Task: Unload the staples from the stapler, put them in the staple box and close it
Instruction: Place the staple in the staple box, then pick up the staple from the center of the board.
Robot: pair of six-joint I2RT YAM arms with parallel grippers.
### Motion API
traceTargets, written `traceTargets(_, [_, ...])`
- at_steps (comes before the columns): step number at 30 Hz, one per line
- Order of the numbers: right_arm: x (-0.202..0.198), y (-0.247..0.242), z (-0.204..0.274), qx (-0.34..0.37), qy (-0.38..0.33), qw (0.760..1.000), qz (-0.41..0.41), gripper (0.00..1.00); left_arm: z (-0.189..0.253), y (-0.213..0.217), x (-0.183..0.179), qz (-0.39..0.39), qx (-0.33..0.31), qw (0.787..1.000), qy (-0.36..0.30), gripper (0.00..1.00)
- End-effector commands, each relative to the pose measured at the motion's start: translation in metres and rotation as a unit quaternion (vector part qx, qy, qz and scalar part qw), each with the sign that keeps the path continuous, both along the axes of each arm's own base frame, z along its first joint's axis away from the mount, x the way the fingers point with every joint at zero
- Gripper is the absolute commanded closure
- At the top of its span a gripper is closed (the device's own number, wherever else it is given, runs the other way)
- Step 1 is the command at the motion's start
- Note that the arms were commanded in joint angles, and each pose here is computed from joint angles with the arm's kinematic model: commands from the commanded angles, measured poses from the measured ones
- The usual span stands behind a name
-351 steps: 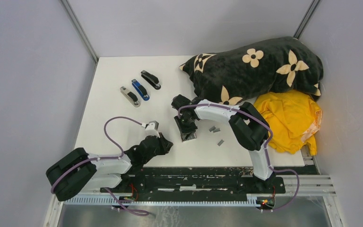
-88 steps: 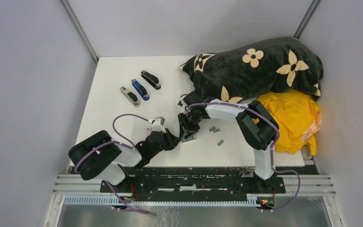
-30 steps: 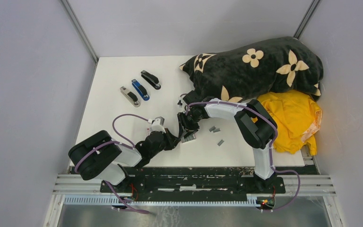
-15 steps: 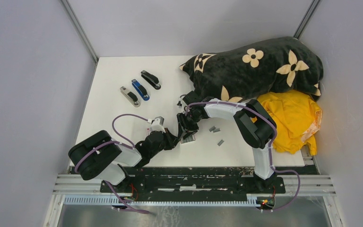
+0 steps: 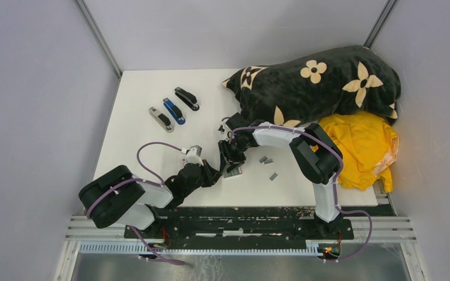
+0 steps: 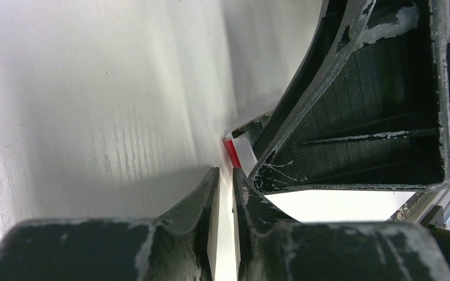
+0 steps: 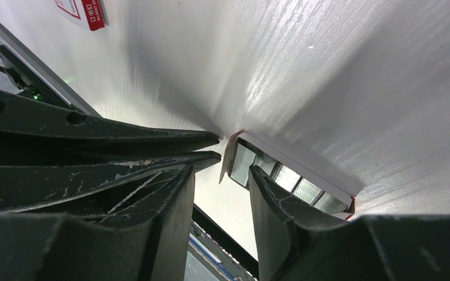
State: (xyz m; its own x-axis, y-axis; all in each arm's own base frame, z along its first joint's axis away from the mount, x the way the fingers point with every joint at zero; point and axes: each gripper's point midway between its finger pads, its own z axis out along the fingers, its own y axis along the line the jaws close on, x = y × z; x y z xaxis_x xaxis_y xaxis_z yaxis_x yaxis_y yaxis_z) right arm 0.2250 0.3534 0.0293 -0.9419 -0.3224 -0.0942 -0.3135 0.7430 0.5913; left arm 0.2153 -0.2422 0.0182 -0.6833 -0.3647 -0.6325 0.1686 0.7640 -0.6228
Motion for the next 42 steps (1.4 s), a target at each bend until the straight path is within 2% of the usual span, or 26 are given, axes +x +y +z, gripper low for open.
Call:
traceTargets(1, [0.012,0.013,0.028,0.035,-0.044,0.998,0.011,0.54,0.005,0.003,-0.001,0.009,-0.010,1.000,-0.001,0.79])
traceTargets(8, [0.011,0.012,0.051,0.058,-0.071,0.996,0.021,0.53,0.016,0.007,-0.002,0.012,-0.017,1.000,-0.011,0.78])
traceTargets(13, [0.006,0.013,0.072,0.088,-0.092,0.991,0.044,0.49,0.033,0.011,-0.005,0.009,-0.029,0.999,-0.030,0.78])
traceTargets(15, [-0.004,0.015,0.088,0.134,-0.100,0.982,0.085,0.46,0.042,0.013,-0.006,0.004,-0.032,0.999,-0.044,0.77])
traceTargets(18, [-0.020,0.008,0.119,0.203,-0.154,0.951,0.177,0.41,0.060,0.016,-0.010,-0.009,-0.040,0.996,-0.074,0.73])
traceTargets(20, [-0.029,-0.007,0.135,0.218,-0.202,0.926,0.231,0.40,0.075,0.016,-0.014,-0.020,-0.061,0.993,-0.101,0.59])
traceTargets(24, [-0.045,-0.043,0.159,0.236,-0.300,0.867,0.319,0.28,0.108,0.011,-0.026,-0.057,-0.115,0.979,-0.159,0.28])
traceTargets(26, [-0.052,-0.062,0.162,0.249,-0.347,0.829,0.361,0.16,0.125,0.005,-0.035,-0.089,-0.142,0.968,-0.187,0.18])
traceTargets(28, [-0.057,-0.082,0.164,0.240,-0.375,0.812,0.379,0.09,0.142,-0.004,-0.046,-0.131,-0.161,0.956,-0.209,0.15])
traceTargets(31, [-0.046,-0.110,0.169,0.208,-0.407,0.816,0.354,0.02,0.158,-0.023,-0.054,-0.181,-0.168,0.946,-0.209,0.14])
traceTargets(33, [-0.034,-0.127,0.185,0.203,-0.428,0.822,0.316,0.02,0.163,-0.040,-0.058,-0.204,-0.159,0.943,-0.209,0.15])
traceTargets(37, [-0.010,-0.156,0.205,0.181,-0.451,0.844,0.225,0.02,0.148,-0.087,-0.062,-0.220,-0.045,0.954,-0.199,0.15])
traceTargets(42, [0.030,-0.192,0.211,0.134,-0.452,0.877,0.091,0.03,0.112,-0.130,-0.043,-0.199,0.068,0.967,-0.142,0.22])
